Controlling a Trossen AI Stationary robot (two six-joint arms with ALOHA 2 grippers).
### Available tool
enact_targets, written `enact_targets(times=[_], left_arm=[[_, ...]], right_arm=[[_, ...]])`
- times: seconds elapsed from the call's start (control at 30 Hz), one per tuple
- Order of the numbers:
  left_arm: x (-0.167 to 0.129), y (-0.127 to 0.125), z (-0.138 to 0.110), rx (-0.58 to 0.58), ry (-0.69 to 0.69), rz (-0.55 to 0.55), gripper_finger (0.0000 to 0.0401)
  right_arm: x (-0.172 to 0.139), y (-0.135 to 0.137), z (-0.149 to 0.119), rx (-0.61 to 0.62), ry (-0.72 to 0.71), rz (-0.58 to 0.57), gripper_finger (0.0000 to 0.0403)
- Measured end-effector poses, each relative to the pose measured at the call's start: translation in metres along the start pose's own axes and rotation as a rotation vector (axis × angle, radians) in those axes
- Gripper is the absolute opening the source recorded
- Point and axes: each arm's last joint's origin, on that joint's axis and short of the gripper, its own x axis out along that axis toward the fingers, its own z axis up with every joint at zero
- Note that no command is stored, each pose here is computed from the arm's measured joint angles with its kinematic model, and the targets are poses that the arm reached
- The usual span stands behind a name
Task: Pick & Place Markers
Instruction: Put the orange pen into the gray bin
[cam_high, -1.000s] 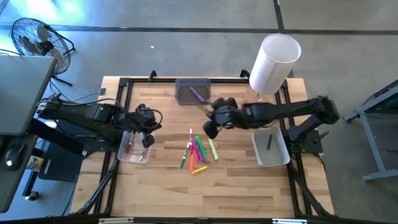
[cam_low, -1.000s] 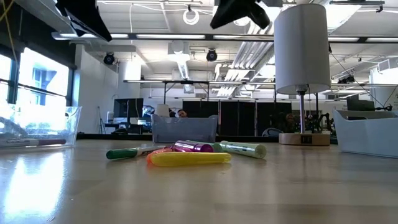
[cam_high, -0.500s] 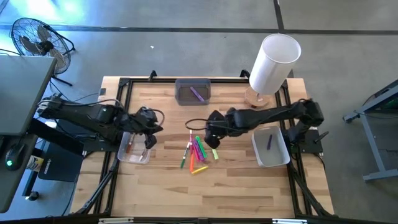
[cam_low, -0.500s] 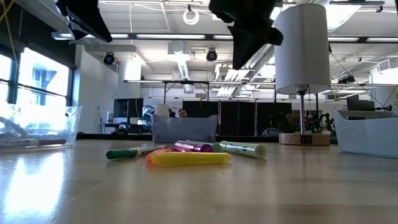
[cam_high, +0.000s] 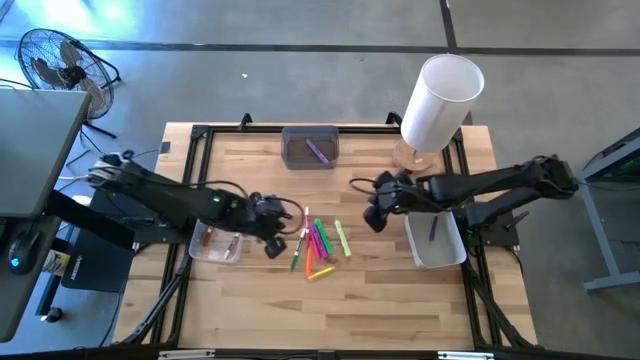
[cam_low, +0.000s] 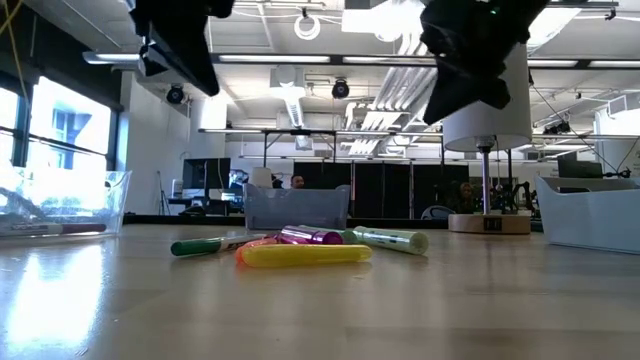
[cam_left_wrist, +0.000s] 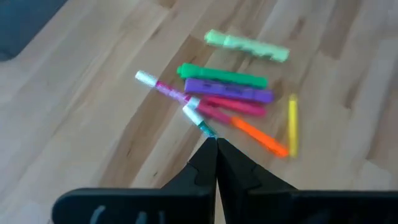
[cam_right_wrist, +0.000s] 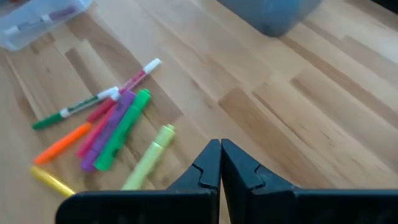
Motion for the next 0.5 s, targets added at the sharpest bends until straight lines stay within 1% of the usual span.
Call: enact_targets(times=[0.1, 0.17, 0.3, 0.33, 0.37, 0.47, 0.5], left_arm=[[0.012, -0.016, 0.012, -0.022, 0.041, 0.074, 0.0000], [0.021, -0.022, 0.019, -0.034, 0.087, 0.138, 0.0000], [0.034, -0.036, 0.028, -0.053, 0.130, 0.176, 0.0001], [0.038, -0.041, 0.032, -0.066, 0.121, 0.168, 0.0001], [0.043, -0.046, 0.034, -0.088, 0.107, 0.160, 0.0001], [0.052, -0.048, 0.033, -0.139, 0.114, 0.214, 0.0001], [0.055, -0.052, 0.036, -0.169, 0.092, 0.195, 0.0001]], right_arm=[[-0.004, -0.013, -0.006, -0.024, 0.015, 0.018, 0.0000], [-0.006, -0.020, -0.010, -0.049, 0.023, 0.033, 0.0000], [-0.009, -0.029, -0.017, -0.102, 0.033, 0.056, 0.0000], [-0.010, -0.031, -0.020, -0.114, 0.035, 0.063, 0.0000], [-0.009, -0.033, -0.022, -0.127, 0.040, 0.068, 0.0000], [-0.011, -0.037, -0.027, -0.153, 0.033, 0.092, 0.0000], [-0.012, -0.038, -0.029, -0.161, 0.042, 0.103, 0.0000]])
